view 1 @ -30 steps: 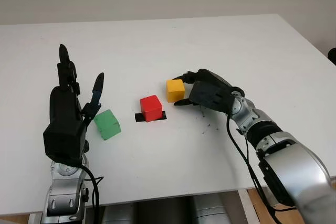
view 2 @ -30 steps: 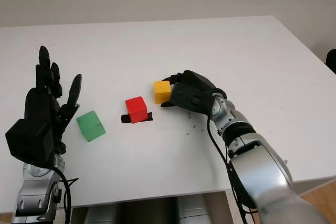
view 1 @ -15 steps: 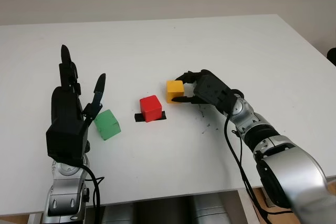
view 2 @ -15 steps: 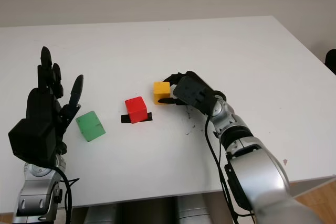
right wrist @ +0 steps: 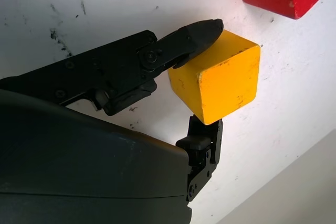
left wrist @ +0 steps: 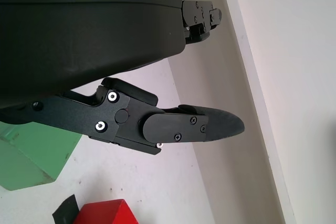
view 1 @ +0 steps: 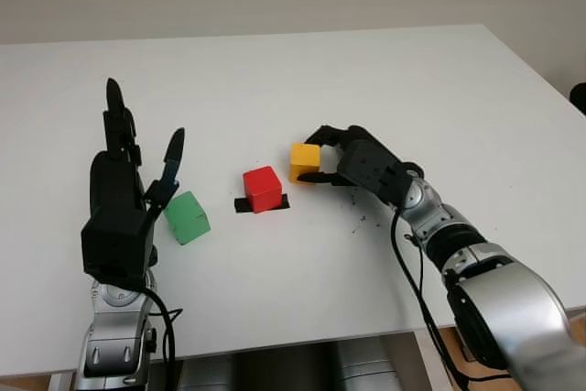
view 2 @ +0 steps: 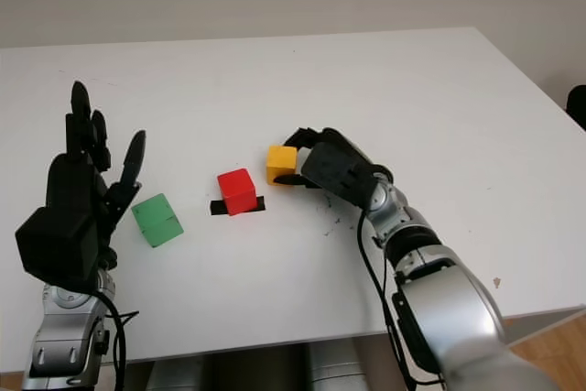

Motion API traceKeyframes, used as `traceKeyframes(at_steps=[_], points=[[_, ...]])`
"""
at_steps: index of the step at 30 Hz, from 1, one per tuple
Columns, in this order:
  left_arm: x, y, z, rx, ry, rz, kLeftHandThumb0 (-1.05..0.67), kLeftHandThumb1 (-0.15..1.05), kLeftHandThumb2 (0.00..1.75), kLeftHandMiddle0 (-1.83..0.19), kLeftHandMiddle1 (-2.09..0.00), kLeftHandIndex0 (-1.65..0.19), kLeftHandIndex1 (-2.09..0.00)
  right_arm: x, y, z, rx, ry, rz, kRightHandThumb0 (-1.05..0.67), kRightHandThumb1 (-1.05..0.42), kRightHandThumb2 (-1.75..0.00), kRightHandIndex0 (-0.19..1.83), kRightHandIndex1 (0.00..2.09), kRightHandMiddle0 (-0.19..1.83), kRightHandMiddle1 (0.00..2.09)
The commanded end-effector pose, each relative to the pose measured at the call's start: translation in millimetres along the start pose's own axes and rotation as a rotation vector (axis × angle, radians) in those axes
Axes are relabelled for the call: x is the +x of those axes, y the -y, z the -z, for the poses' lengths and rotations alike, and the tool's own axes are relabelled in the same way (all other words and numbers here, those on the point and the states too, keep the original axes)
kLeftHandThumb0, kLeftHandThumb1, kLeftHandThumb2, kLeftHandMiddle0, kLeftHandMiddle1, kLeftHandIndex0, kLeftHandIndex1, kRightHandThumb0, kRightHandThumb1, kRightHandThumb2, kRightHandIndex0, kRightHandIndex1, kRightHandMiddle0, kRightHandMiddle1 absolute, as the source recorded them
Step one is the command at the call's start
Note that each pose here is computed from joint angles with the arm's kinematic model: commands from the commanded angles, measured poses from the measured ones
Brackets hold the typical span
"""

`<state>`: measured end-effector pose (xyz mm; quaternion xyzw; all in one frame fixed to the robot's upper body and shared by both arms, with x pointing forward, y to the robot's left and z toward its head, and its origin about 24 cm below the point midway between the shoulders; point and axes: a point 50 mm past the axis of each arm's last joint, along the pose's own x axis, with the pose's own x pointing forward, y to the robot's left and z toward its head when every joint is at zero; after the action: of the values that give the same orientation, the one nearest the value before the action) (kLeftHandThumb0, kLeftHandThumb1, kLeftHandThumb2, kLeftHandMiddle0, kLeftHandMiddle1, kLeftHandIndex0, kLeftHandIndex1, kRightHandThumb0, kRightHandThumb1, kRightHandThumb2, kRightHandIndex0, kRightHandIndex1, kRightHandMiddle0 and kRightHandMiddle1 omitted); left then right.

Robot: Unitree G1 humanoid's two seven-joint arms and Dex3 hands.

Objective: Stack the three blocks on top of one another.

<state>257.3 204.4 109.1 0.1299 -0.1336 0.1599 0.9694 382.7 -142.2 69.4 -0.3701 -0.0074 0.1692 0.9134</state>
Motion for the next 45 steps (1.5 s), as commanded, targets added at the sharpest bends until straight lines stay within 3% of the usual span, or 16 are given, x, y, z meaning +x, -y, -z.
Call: traceKeyframes(at_steps=[1, 15, 22, 25, 31, 36, 45], points=[[-1.9, -0.5, 1.4, -0.001, 0.000, -0.002, -0.60, 1.05, 0.35, 0.04, -0.05, 0.10, -0.05, -1, -3, -1.3, 0.025, 0.024, 0.013, -0.47, -0.97, -0.06, 0.30, 0.06, 0.37, 1.49], [-1.8, -1.9, 0.5, 0.011, 0.001, 0.005, -0.59, 1.05, 0.36, 0.04, -0.05, 0.10, -0.05, 0, 24, -27.6, 0.132, 0.225, 0.200, -0.43, -0.96, -0.05, 0.33, 0.06, 0.37, 1.42], [-1.2, -2.7, -0.3, 0.012, 0.005, 0.014, -0.60, 1.05, 0.35, 0.04, -0.05, 0.10, -0.05, 1, 34, -39.6, 0.185, 0.282, 0.221, -0.45, -0.96, -0.05, 0.35, 0.07, 0.36, 1.52], [-1.4, -3.7, -0.4, 0.011, 0.004, 0.012, -0.60, 1.05, 0.35, 0.04, -0.05, 0.10, -0.05, 3, 36, -44.4, 0.219, 0.298, 0.174, -0.47, -0.96, -0.05, 0.31, 0.05, 0.35, 1.56], [-1.0, -4.4, -0.4, 0.028, 0.007, 0.012, -0.61, 1.05, 0.36, 0.03, -0.06, 0.10, -0.05, 5, 36, -53.7, 0.184, 0.308, -0.037, -0.49, -0.94, -0.05, 0.27, 0.04, 0.39, 1.52], [-1.4, -4.0, -0.5, 0.025, 0.004, 0.013, -0.61, 1.05, 0.36, 0.03, -0.05, 0.10, -0.05, 6, 25, -62.5, 0.181, 0.320, -0.162, -0.49, -0.92, -0.05, 0.31, 0.06, 0.44, 1.47], [-2.2, -2.6, -1.1, 0.022, 0.002, 0.019, -0.63, 1.05, 0.39, 0.04, -0.05, 0.11, -0.05, 5, 12, -72.0, 0.249, 0.309, -0.287, -0.53, -0.91, -0.05, 0.35, 0.07, 0.49, 1.53]])
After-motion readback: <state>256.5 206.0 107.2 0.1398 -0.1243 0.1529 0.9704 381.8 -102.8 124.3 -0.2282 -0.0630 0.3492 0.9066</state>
